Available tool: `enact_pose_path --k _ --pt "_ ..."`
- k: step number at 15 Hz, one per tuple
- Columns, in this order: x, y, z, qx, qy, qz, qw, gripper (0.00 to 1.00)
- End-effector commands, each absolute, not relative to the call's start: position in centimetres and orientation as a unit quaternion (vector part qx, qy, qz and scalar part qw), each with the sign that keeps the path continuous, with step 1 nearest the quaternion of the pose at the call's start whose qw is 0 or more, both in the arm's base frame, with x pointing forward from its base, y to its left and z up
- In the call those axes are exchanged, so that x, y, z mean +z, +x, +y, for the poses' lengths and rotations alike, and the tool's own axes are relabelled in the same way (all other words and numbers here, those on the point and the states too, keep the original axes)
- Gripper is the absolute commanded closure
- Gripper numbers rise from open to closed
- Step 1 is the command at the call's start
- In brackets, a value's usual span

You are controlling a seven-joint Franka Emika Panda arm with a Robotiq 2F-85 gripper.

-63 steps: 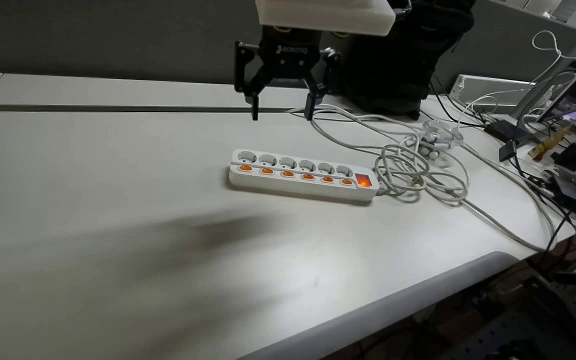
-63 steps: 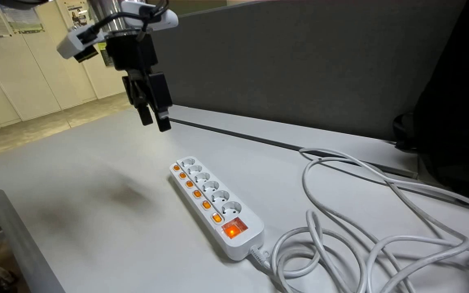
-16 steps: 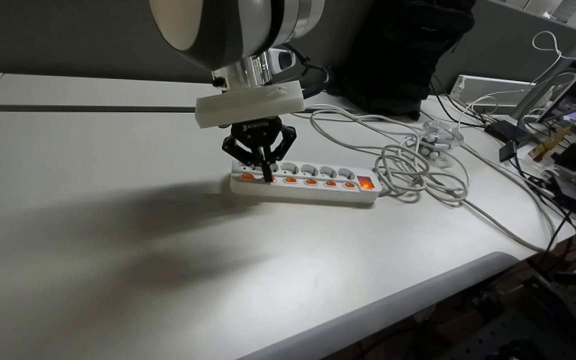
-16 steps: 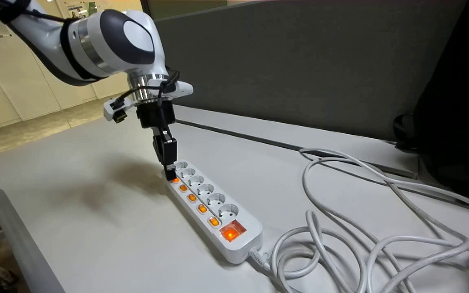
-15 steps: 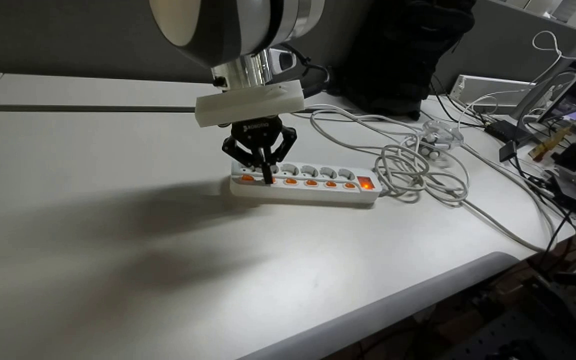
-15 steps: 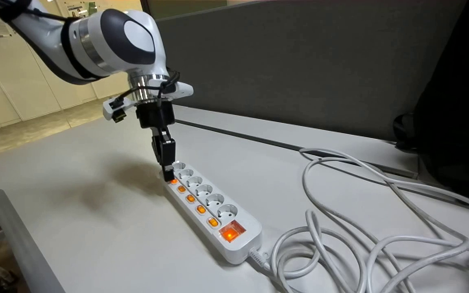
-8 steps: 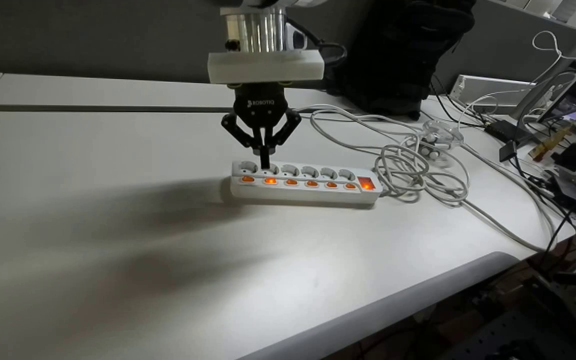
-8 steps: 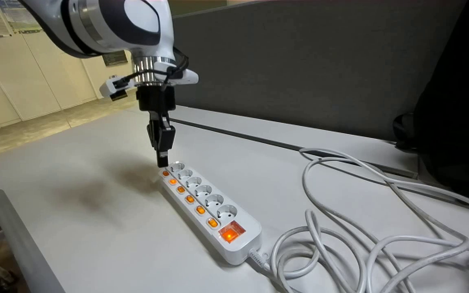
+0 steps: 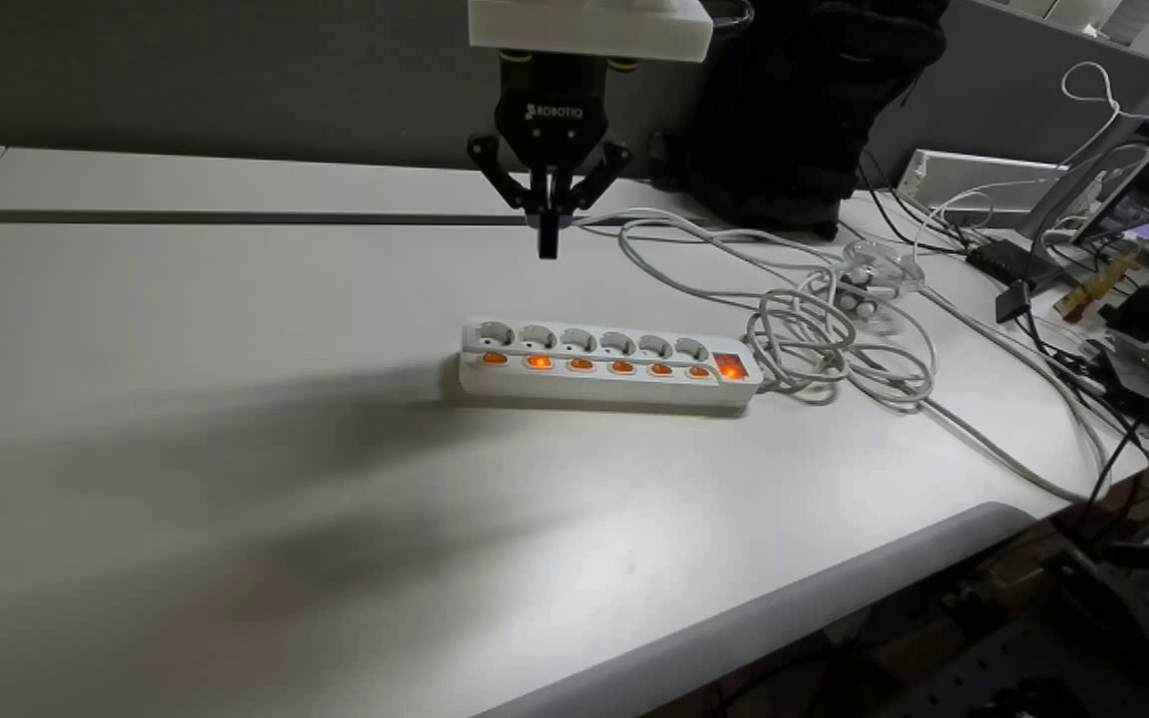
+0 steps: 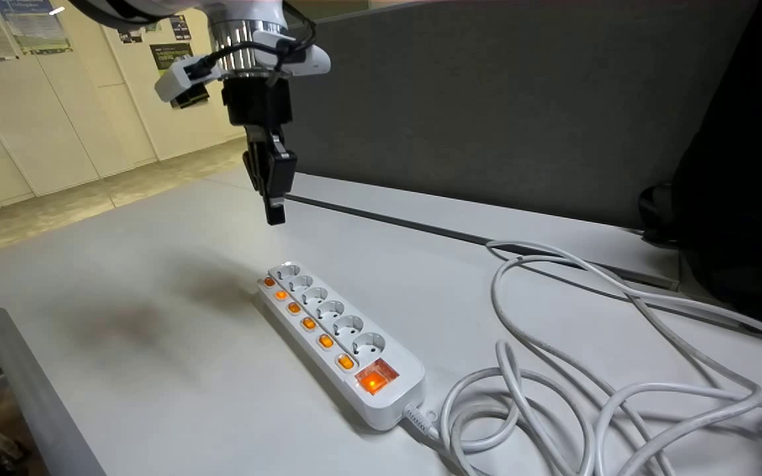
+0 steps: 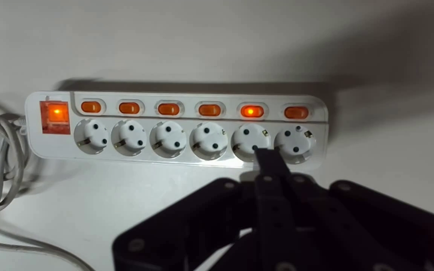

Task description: Press the second and third button from the left.

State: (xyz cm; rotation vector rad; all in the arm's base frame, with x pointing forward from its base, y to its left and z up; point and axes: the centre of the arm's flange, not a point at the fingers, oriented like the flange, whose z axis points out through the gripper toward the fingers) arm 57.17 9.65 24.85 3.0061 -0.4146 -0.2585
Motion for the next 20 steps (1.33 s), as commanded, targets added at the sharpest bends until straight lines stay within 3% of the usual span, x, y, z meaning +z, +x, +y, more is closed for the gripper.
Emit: enact_pose_path --k 1,20 --pt "24.3 57.1 9.7 -0.088 0.986 -0.137 0.048 1.0" --pt "22.8 51.6 3.7 -0.111 0.977 -0.174 0.055 1.0"
